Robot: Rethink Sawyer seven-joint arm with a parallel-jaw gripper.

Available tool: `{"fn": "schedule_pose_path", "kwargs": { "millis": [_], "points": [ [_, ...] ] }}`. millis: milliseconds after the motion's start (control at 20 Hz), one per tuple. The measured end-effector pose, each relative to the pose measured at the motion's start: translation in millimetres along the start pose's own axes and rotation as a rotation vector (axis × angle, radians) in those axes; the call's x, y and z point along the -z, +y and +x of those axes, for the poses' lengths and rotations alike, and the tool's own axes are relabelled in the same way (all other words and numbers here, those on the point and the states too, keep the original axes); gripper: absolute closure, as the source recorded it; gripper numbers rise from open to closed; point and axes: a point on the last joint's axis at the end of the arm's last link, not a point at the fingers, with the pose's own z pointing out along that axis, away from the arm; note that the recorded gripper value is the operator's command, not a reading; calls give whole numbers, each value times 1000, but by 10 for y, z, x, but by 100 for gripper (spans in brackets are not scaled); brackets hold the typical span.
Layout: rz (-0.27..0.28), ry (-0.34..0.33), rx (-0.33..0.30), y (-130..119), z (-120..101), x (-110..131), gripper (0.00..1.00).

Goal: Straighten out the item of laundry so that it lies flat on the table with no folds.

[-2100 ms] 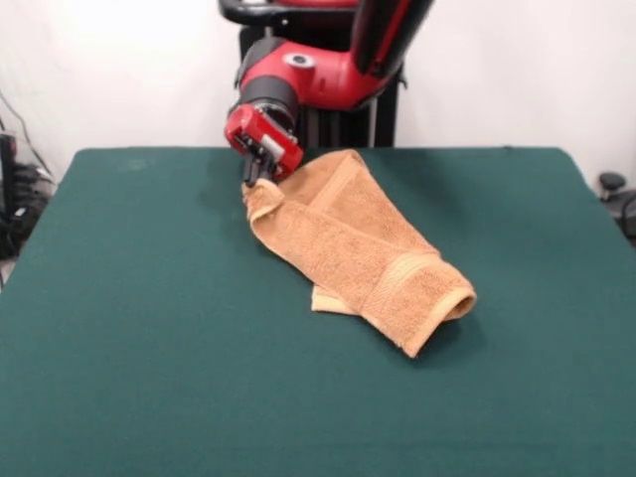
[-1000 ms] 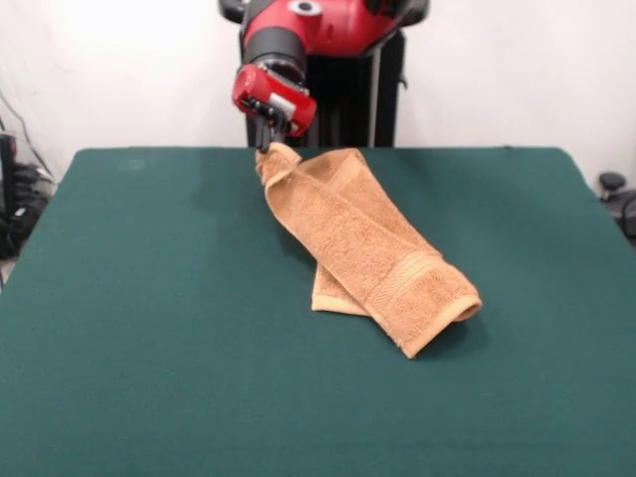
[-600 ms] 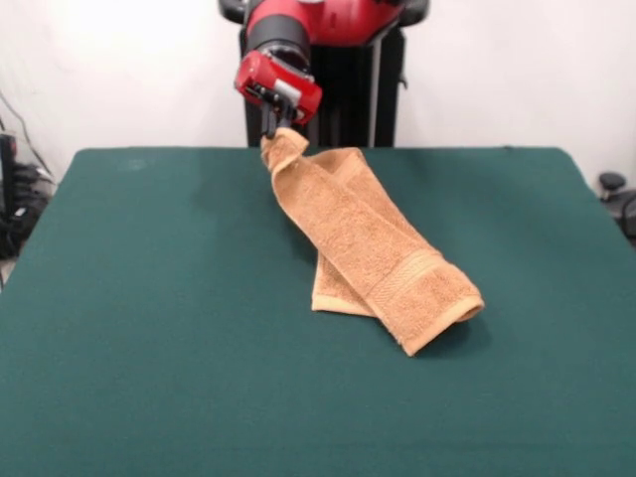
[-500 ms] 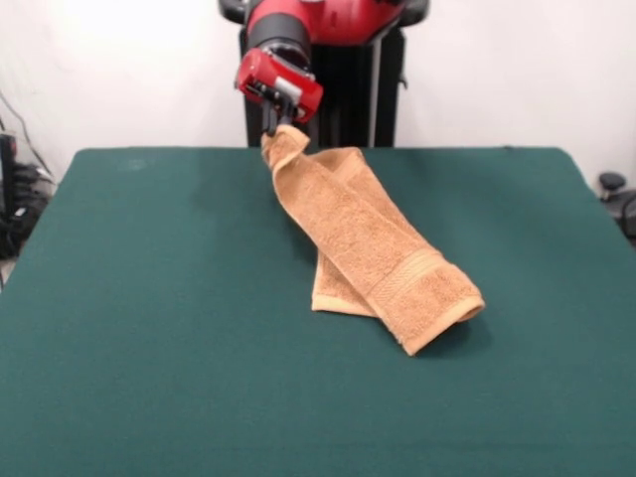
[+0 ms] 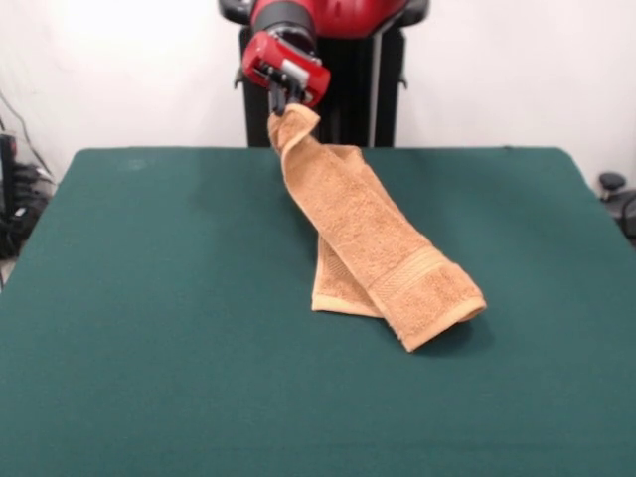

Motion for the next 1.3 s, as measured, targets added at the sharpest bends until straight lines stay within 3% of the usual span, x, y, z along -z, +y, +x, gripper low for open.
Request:
{"fn": "schedule_pose_path", "kwargs": {
  "millis": [550, 1300],
  "points": [
    [-18, -70, 5, 76, -201, 2, 100],
    [-29, -97, 18, 101, -259, 20, 100]
  ]
}}
